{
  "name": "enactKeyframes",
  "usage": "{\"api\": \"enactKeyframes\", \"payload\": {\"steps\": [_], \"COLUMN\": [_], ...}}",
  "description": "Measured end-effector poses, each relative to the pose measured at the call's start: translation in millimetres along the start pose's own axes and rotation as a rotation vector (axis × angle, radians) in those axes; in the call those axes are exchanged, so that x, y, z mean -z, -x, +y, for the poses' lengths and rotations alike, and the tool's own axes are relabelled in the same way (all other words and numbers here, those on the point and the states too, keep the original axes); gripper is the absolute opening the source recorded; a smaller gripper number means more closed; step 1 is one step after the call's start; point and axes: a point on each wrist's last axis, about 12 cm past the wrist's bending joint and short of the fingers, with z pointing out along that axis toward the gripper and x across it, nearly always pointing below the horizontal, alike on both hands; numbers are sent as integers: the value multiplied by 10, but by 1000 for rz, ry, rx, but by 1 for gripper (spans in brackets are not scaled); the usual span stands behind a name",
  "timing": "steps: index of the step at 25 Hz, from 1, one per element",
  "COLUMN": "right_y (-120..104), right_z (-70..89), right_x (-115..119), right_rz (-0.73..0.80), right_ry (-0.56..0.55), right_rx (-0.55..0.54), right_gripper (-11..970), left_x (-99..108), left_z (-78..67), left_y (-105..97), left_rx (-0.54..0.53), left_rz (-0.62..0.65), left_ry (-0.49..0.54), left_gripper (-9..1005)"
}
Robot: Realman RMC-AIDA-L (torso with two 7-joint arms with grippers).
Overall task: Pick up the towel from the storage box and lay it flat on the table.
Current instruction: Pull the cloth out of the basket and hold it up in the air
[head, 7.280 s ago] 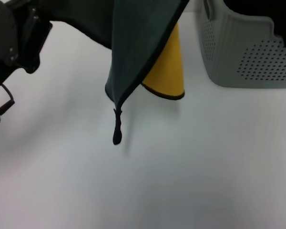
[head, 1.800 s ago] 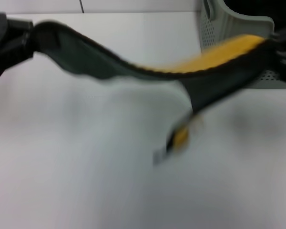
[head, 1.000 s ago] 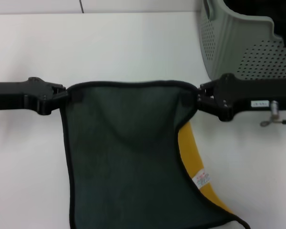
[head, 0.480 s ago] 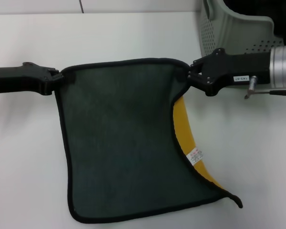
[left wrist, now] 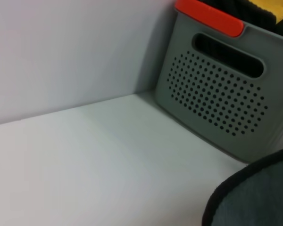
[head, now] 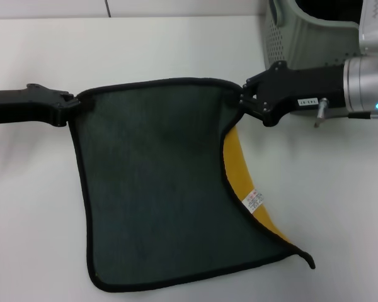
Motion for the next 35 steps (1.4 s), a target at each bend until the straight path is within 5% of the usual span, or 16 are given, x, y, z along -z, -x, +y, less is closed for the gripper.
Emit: {"api": "enactKeyframes", "payload": {"steps": [35], "right_y": [842], "right_z": [-169], "right_x": [-281], "right_rz": [510], "right_ry": [-21], "right_rx": [272], "right_gripper": [113], "left_x": [-85], "left_z": [-62], "left_y": [-14], "left_rx": [-11], "left_rz": [9], "left_ry": [-34], "left_gripper": [20]}}
